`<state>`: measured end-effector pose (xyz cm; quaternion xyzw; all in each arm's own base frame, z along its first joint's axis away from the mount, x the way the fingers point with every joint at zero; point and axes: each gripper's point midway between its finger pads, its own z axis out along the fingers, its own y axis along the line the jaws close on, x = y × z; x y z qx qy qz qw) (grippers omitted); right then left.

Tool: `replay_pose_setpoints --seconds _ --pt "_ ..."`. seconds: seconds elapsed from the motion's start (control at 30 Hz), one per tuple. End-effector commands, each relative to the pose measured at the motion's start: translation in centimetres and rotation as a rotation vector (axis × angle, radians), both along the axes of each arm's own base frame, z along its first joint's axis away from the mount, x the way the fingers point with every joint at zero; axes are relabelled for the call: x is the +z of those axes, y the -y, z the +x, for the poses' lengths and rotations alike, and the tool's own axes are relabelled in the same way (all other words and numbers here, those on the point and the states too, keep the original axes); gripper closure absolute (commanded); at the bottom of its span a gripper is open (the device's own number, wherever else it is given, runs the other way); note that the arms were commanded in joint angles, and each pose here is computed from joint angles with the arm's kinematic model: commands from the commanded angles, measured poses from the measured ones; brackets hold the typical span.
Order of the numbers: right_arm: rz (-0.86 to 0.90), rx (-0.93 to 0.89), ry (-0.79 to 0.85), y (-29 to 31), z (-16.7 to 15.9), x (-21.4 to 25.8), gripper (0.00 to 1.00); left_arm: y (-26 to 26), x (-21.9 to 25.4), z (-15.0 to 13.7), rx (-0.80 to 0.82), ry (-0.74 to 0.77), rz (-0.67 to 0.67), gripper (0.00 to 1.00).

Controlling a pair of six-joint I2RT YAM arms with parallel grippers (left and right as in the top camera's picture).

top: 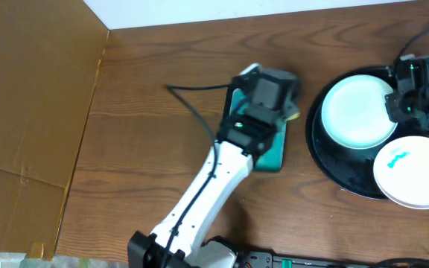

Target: Clean dirty plates on tray and stack at the side

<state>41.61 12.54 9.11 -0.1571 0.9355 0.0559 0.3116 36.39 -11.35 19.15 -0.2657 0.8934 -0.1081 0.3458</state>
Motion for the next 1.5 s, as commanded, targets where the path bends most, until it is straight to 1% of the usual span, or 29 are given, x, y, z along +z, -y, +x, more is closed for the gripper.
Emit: replay_pose_setpoints --seconds 0.0,0.13,0.23,0.33,0.37,0.47,0.53,0.63,0.73,0.87,0.97,1.03,1.1,1.17,1.2,1.23,1.27,1.33,1.37,1.47 --pt "-0.302 0.017 0.232 1.0 1.1 6.0 0.99 -5.5 -1.2 -1.1 0.102 -0.096 0.075 0.93" --pt "-0.507 0.002 0.392 0.4 0.8 10.5 0.99 -9.5 -2.6 -2.4 0.203 -0.188 0.098 0.93" --pt "-0.681 0.016 0.491 -0.3 0.4 13.4 0.99 -11.6 -3.4 -3.2 0.26 -0.227 0.103 0.93" --pt "-0.861 0.065 0.558 -1.7 -0.3 15.6 0.99 -13.2 -3.9 -3.8 0.304 -0.259 0.105 0.92" --pt "-0.925 0.11 0.573 -2.5 -0.6 16.1 0.99 -13.7 -4.0 -4.1 0.315 -0.273 0.108 0.93" --pt "-1.031 0.192 0.599 -4.1 -1.3 17.0 0.99 -13.8 -4.1 -4.3 0.283 -0.286 0.123 0.93" --pt "-1.089 0.234 0.612 -4.8 -1.6 17.5 0.99 -13.7 -4.1 -4.3 0.271 -0.289 0.131 0.93" --pt "-1.155 0.202 0.642 -4.9 -1.8 19.2 0.99 -13.8 -4.1 -4.4 0.271 -0.292 0.132 0.93" --pt "-1.179 0.132 0.666 -4.7 -2.2 20.6 0.99 -13.7 -4.2 -4.4 0.268 -0.293 0.128 0.93" --pt "-1.176 0.12 0.657 -4.5 -2.4 20.4 0.99 -13.6 -4.2 -4.4 0.266 -0.293 0.126 0.93" --pt "-1.098 0.075 0.65 -4.3 -2.4 19.6 0.99 -13.6 -4.2 -4.3 0.267 -0.293 0.126 0.93" --pt "-0.972 0.052 0.629 -4.1 -2.2 17.9 0.99 -13.6 -4.2 -4.4 0.267 -0.293 0.126 0.93" --pt "-0.798 0.086 0.573 -4.4 -1.7 15.2 0.99 -13.6 -4.2 -4.4 0.267 -0.293 0.126 0.93" --pt "-0.562 0.162 0.467 -5.0 -1.3 11.7 0.99 -13.6 -4.2 -4.4 0.267 -0.293 0.126 0.93" --pt "-0.47 0.166 0.427 -5.0 -1.2 10.8 0.99 -13.6 -4.2 -4.4 0.267 -0.293 0.126 0.93" --pt "-0.373 0.132 0.393 -4.4 -0.8 10.3 0.99 -13.6 -4.2 -4.4 0.267 -0.293 0.126 0.93" --pt "-0.234 0.011 0.362 -2.4 0.2 10.4 0.99 -13.6 -4.2 -4.4 0.267 -0.293 0.126 0.93" --pt "-0.09 -0.116 0.345 0.0 1.2 10.9 0.99 -13.6 -4.2 -4.4 0.267 -0.293 0.126 0.93" --pt "-0.005 -0.16 0.334 1.2 1.7 11.3 0.99 -13.6 -4.2 -4.4 0.267 -0.293 0.126 0.93" --pt "0.25 -0.213 0.292 4.6 2.9 12.1 0.99 -13.6 -4.2 -4.3 0.267 -0.292 0.126 0.93"
